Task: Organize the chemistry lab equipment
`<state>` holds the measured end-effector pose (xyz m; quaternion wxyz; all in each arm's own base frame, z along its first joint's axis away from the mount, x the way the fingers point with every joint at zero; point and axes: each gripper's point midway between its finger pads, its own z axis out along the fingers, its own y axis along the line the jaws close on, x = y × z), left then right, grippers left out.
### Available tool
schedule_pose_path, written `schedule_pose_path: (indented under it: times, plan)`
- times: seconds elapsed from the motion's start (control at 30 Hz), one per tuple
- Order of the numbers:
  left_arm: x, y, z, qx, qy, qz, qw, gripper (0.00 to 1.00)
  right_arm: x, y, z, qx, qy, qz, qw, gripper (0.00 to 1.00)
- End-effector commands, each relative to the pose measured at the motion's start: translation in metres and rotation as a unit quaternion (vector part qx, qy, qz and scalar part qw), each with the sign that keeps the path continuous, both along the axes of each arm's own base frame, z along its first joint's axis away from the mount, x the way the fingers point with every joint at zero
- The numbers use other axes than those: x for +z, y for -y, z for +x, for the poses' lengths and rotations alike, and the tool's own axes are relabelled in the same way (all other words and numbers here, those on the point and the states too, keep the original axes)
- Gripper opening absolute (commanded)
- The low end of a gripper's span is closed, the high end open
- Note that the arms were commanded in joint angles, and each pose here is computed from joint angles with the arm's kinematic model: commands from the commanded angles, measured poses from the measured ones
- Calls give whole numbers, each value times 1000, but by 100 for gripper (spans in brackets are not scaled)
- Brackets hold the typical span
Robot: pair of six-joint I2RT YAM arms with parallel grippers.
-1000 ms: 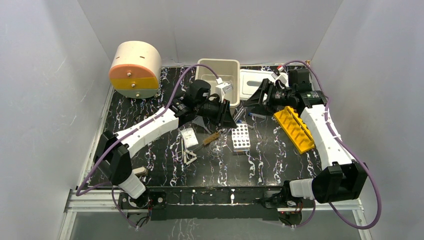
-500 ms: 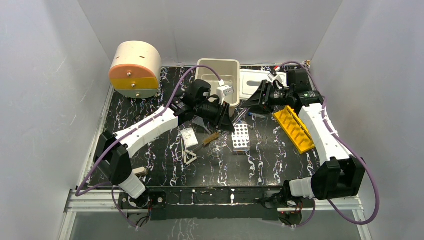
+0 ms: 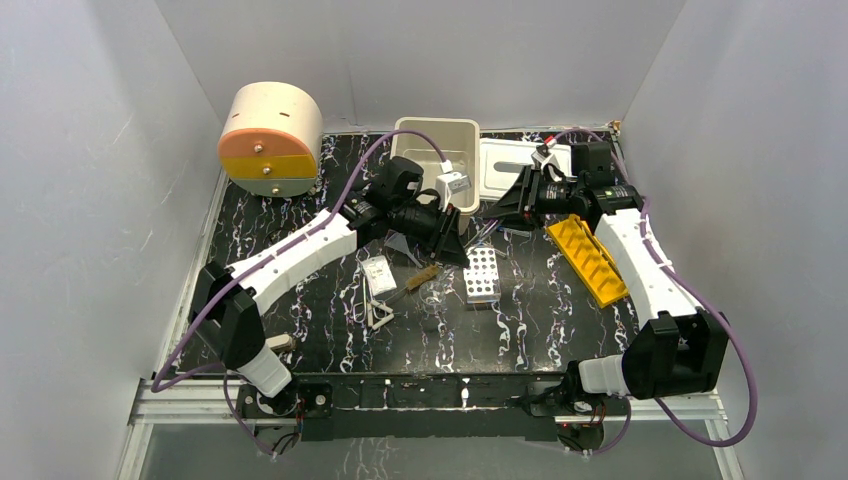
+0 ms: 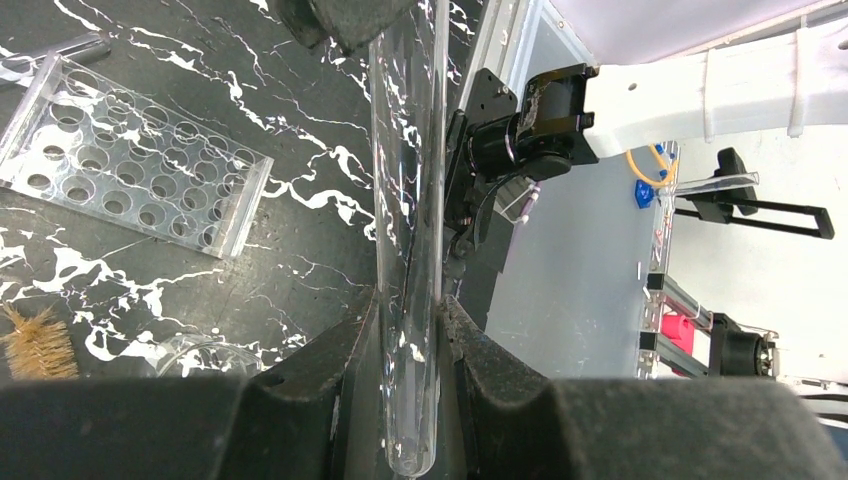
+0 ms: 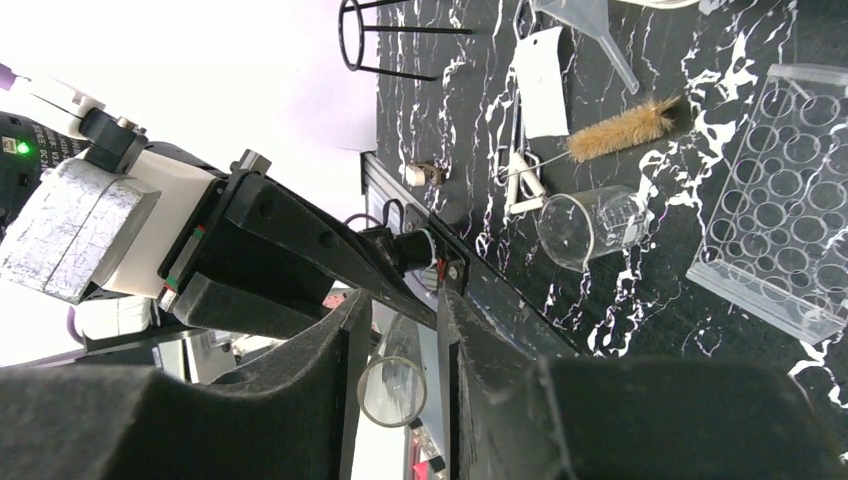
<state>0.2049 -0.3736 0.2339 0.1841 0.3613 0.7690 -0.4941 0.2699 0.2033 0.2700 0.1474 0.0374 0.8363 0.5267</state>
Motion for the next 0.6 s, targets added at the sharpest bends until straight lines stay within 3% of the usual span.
schedule_pose_path:
  times: [0.0,0.2,0.43,0.57]
  plan:
    - [18,-1,1,-17,16,-15,1000,9,11,-5,-5,18,12,31,999,38]
    - [16,-3,2,-21,16,-6,1000,9,10,-6,-11,25,8,43,999,50]
    - [14,-4,-1,-34,10,-3,999,9,15,-8,-12,35,12,55,998,39]
    - [13,-4,-1,-36,9,-2,999,9,16,-9,-13,37,9,59,997,41]
